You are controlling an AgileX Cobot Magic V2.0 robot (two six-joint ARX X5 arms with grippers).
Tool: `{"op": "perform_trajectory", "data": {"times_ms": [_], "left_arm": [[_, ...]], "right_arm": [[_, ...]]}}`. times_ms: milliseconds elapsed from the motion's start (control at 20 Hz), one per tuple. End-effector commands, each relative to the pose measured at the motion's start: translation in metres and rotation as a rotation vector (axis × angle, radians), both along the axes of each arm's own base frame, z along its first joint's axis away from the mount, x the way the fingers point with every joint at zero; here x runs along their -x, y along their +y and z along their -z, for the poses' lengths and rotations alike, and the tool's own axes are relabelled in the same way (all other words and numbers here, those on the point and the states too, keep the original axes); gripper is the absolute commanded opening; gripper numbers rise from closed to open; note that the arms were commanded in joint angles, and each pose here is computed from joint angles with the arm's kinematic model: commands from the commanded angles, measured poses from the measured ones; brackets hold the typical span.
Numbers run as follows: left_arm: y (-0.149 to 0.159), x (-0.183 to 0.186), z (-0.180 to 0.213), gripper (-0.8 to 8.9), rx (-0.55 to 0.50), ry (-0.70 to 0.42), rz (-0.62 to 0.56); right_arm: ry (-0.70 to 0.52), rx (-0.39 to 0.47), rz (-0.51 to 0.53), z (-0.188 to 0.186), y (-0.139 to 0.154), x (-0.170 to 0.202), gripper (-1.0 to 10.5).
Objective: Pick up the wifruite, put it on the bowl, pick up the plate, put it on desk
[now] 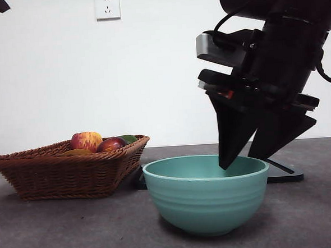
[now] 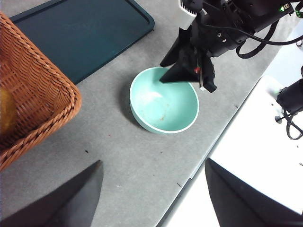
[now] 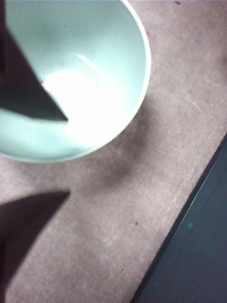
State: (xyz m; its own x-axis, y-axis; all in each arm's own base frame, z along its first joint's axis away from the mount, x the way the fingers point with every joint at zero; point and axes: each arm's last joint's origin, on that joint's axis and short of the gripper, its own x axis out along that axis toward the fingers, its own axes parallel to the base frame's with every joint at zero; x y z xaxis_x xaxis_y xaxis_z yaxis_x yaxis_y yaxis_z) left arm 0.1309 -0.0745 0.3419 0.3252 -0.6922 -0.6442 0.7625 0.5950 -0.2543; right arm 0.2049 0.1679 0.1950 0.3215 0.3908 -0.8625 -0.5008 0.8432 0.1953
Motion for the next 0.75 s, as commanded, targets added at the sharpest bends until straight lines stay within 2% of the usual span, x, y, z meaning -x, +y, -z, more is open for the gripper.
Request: {"op": "perform_trajectory", "data": {"times_ms": [50,150,350,600,750], "left_arm": [[-0.001,-0.001,-0.004,3.39,0.006,-0.021,0.012],[-0.001,-0.001,-0.004,3.39,0.006,-0.021,0.012],[-0.001,-0.001,-0.004,3.39,0.006,-0.021,0.012],[-0.001,-0.001,-0.004,3.39,0.006,-0.021,0.012],[-0.001,-0.001,-0.004,3.40,0.006,-0.021,0.012]], "right_arm": [[-0.001,-0.007,0.001,-0.001,0.004,-0.001,2.9],[-0.024,-0.026,0.001,-0.009,0.003,0.000,2.9],[-0.133,-0.106,0.006,-0.050,-0.003,0.007,2.9],[-0.225,-0.189,-0.005,-0.105,-0.022,0.031,2.9],[-0.241,-0.220,-0.017,-0.123,-0.037,0.050,2.9]]}}
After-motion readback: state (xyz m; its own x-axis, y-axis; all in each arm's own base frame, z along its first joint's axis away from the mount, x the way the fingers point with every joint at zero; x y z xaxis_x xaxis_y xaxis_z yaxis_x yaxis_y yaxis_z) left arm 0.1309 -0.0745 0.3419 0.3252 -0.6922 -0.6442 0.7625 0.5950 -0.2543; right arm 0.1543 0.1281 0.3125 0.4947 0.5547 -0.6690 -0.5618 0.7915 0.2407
